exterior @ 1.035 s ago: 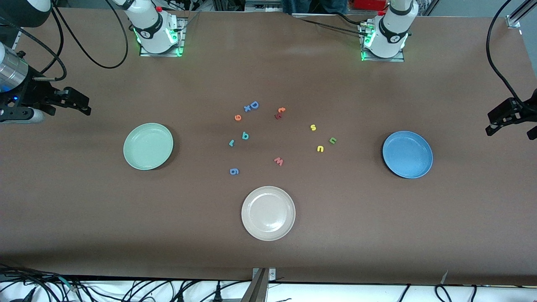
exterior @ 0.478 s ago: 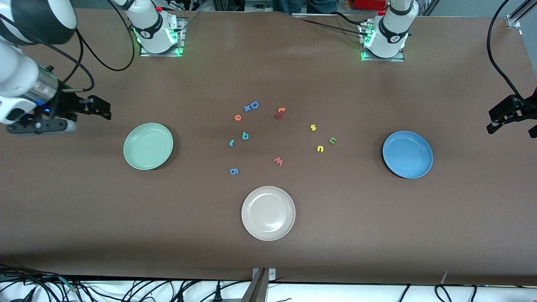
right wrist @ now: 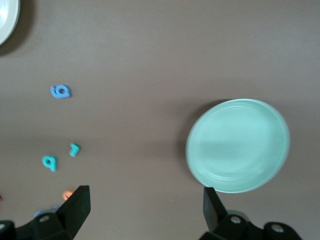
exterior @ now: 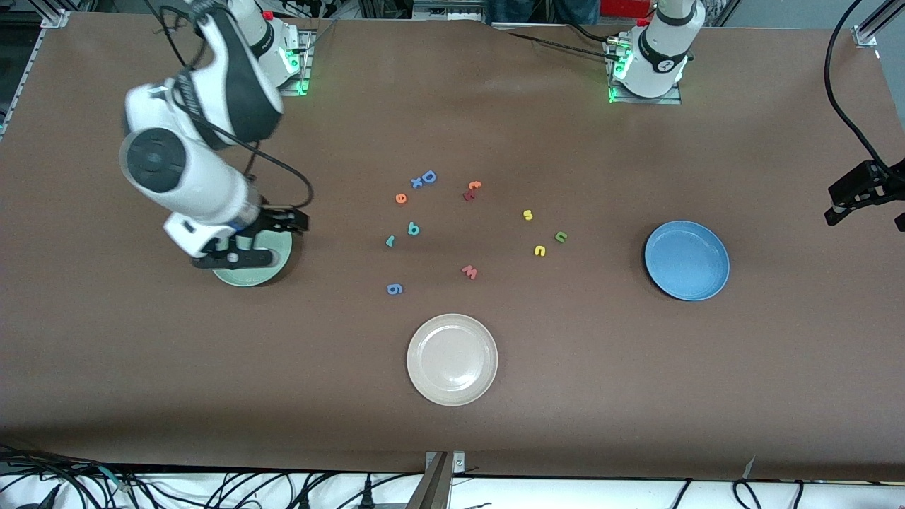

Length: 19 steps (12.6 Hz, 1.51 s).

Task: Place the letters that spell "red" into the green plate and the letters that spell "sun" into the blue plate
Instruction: 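Reach the right gripper to the teal 7 and grasp it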

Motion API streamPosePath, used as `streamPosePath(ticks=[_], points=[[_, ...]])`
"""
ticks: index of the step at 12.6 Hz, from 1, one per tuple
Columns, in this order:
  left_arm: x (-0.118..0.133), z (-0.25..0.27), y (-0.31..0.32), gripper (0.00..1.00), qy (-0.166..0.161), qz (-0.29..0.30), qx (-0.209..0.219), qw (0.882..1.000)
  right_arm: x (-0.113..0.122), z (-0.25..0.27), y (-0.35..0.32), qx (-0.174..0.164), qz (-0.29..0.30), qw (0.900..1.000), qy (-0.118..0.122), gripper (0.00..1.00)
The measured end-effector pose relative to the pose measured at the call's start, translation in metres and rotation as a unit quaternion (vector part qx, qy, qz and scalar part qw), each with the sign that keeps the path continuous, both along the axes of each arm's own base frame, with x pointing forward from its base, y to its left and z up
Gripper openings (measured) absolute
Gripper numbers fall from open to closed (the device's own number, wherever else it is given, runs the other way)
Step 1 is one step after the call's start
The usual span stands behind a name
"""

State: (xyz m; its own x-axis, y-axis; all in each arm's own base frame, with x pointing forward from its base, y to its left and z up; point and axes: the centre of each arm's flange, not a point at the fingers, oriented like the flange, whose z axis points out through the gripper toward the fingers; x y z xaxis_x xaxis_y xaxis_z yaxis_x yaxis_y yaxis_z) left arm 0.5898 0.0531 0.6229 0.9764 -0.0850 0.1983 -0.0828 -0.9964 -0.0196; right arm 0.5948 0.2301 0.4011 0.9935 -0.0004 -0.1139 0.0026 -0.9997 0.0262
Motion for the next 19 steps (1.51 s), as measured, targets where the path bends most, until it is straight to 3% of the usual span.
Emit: streamPosePath(ticks=[5,8,11,14,15,16,17,19], points=[[-0.004,-0.003,0.0,1.0,0.019,0.0,-0.002,1.0,-0.018,-0.087,0.081,-0.005,-0.045,0.999,-0.009,1.0],[-0.01,0.001,-0.001,1.0,0.027,-0.001,-0.002,1.0,-0.024,-0.124,0.09,0.004,-0.075,0.997,-0.028,1.0],[-0.01,0.001,0.0,1.0,0.027,0.0,-0.002,1.0,-0.044,-0.156,0.109,0.007,-0.113,0.993,-0.039,1.0],[-0.011,-0.002,0.001,1.0,0.034,0.001,-0.003,0.999,-0.056,-0.167,0.122,0.01,-0.14,0.989,-0.044,0.95],[-0.012,-0.004,0.001,1.0,0.039,0.001,-0.004,0.999,-0.063,-0.172,0.129,0.012,-0.147,0.988,-0.047,0.88],[-0.013,-0.009,0.0,1.0,0.048,0.0,-0.004,0.999,-0.07,-0.178,0.135,0.012,-0.151,0.987,-0.048,0.88],[-0.015,-0.017,-0.002,1.0,0.058,-0.002,-0.005,0.998,-0.074,-0.182,0.139,0.012,-0.151,0.987,-0.047,0.79],[-0.017,-0.038,-0.014,1.0,0.08,-0.012,-0.007,0.997,-0.079,-0.19,0.138,0.011,-0.151,0.987,-0.047,0.78]])
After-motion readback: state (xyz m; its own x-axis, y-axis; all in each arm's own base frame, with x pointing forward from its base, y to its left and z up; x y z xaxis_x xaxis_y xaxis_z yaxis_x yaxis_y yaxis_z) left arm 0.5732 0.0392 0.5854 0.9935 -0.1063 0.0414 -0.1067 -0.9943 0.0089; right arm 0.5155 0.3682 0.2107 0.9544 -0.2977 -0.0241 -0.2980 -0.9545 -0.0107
